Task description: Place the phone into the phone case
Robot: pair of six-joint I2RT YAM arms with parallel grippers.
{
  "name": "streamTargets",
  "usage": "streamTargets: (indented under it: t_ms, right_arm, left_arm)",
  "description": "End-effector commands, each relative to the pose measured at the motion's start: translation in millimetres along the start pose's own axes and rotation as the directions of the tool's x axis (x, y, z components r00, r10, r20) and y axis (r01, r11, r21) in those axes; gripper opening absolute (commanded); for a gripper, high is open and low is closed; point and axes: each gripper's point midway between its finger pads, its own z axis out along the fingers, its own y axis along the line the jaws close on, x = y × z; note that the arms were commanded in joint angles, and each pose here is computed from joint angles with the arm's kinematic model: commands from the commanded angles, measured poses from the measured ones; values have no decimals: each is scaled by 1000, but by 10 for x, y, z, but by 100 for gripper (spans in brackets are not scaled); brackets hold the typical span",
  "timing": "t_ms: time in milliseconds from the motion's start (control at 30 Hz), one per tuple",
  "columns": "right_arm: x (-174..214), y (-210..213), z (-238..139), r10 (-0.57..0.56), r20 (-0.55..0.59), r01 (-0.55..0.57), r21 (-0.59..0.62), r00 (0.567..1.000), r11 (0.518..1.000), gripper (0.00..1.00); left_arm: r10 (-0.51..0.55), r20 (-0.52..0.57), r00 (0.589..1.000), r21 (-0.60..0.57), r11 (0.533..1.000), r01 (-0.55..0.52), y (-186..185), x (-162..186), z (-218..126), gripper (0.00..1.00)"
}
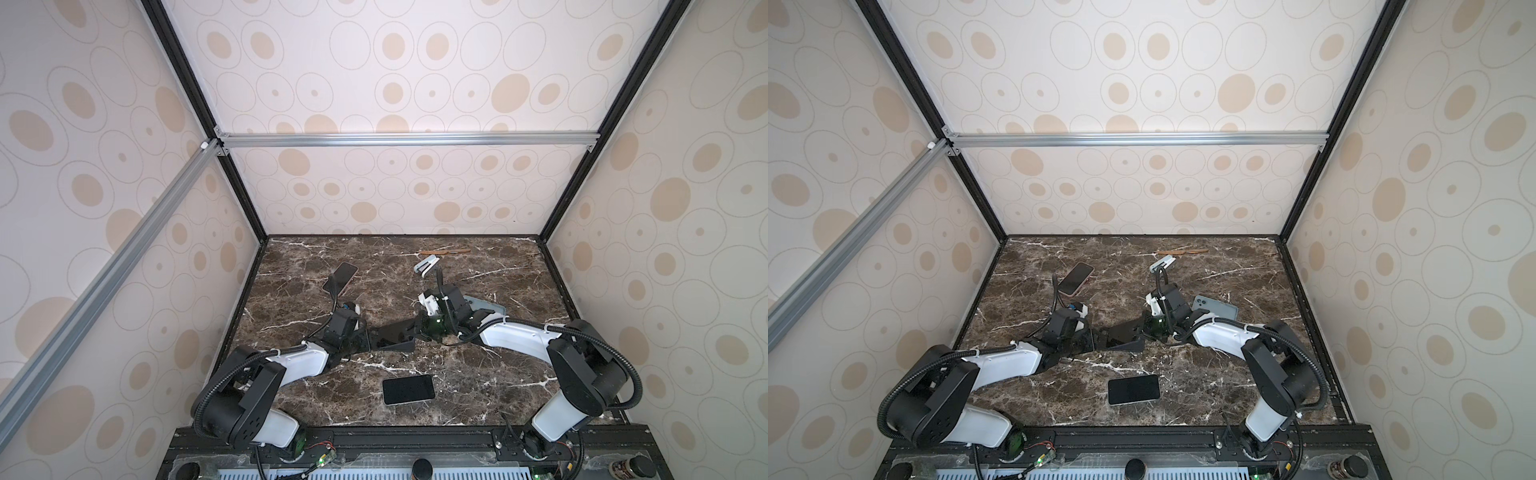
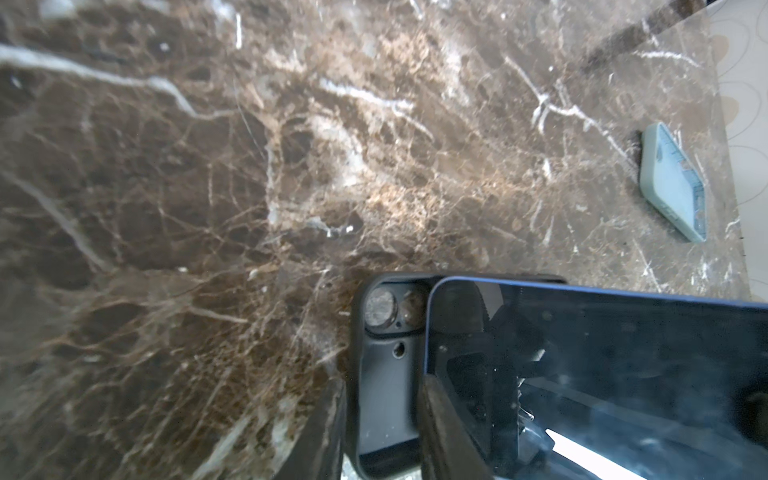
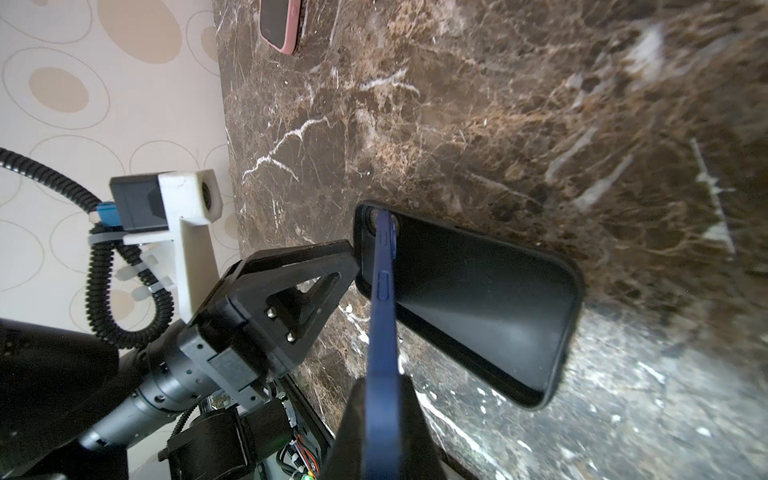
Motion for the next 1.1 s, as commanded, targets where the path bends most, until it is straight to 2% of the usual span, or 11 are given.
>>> streamTargets:
  t_ms: [0,467,867,1067]
  right_arm:
    - [-3,36,13,15,-25,-16,-46,1000,999,0]
    - [99,-209,38,68,-82,-73,-54,994,996,0]
    - [306,-538,222,83,-219,-95,-44,972,994,0]
    - [366,-678,281,87,-248,-96,-27,965,995,0]
  left_arm:
    - [-33,-9,999,32,999,33,-21,28,38,30]
    - [-64,-77,995,167,983,76,-261,157,75,29]
    - [-60,-72,996,122,990,69,-159,179,131,30]
    - [-51,-75,996,128,990,60,-188,150,191,29]
